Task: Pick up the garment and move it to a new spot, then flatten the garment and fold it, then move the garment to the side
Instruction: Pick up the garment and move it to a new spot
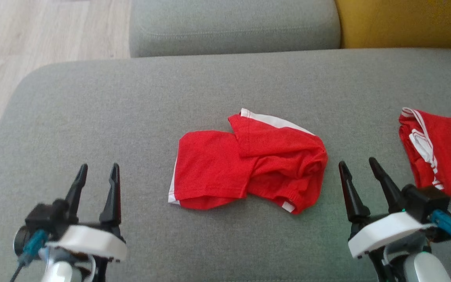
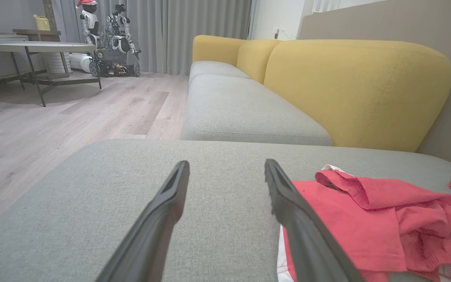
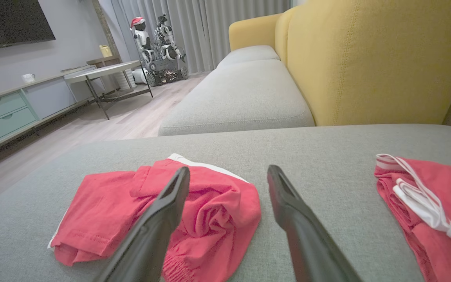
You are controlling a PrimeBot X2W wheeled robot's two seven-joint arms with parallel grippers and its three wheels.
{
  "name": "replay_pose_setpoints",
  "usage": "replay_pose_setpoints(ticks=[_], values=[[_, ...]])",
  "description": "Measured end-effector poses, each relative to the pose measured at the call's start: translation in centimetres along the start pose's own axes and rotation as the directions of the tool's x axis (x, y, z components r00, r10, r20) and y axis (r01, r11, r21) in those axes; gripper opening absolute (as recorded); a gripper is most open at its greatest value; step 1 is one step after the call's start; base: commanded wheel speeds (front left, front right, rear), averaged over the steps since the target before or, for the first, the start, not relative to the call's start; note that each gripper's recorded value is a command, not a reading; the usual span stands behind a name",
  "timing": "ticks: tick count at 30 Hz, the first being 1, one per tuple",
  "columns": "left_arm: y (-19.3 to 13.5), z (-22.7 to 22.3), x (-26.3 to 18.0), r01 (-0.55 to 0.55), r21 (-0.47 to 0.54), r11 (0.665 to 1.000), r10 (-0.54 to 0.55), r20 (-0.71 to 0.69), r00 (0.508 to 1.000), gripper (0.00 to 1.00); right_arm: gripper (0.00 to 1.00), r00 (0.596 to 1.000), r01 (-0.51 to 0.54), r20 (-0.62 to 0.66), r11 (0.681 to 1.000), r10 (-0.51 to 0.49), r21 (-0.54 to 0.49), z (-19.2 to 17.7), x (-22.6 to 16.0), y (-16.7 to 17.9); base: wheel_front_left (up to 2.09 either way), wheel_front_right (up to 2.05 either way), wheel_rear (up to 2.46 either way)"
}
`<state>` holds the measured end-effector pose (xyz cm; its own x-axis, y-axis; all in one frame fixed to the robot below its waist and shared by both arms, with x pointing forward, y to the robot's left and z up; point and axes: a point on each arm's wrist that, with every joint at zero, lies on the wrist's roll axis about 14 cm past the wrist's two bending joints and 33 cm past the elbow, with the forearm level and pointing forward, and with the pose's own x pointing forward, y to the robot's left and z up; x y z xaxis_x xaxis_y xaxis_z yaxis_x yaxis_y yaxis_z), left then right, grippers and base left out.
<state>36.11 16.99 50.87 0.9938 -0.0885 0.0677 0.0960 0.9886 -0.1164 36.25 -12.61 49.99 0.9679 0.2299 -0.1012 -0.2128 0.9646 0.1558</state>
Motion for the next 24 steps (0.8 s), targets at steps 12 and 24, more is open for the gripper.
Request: replay_pose_setpoints(ticks=[12, 24], values=[[-1.0, -0.3, -2.2, 0.015, 0.012, 1.000, -0.015, -0.008, 1.000, 1.00, 1.00, 1.000, 0.018, 0.012, 1.000, -0.017, -0.020, 0.6, -1.2, -0.3, 0.00, 0.00, 0.00], [-1.6, -0.9, -2.3, 0.034, 0.015, 0.999, -0.034, -0.026, 0.999, 1.00, 1.00, 0.999, 0.037, 0.004, 0.998, -0.037, -0.041, 0.4, -1.9, -0.8, 0.00, 0.00, 0.00]])
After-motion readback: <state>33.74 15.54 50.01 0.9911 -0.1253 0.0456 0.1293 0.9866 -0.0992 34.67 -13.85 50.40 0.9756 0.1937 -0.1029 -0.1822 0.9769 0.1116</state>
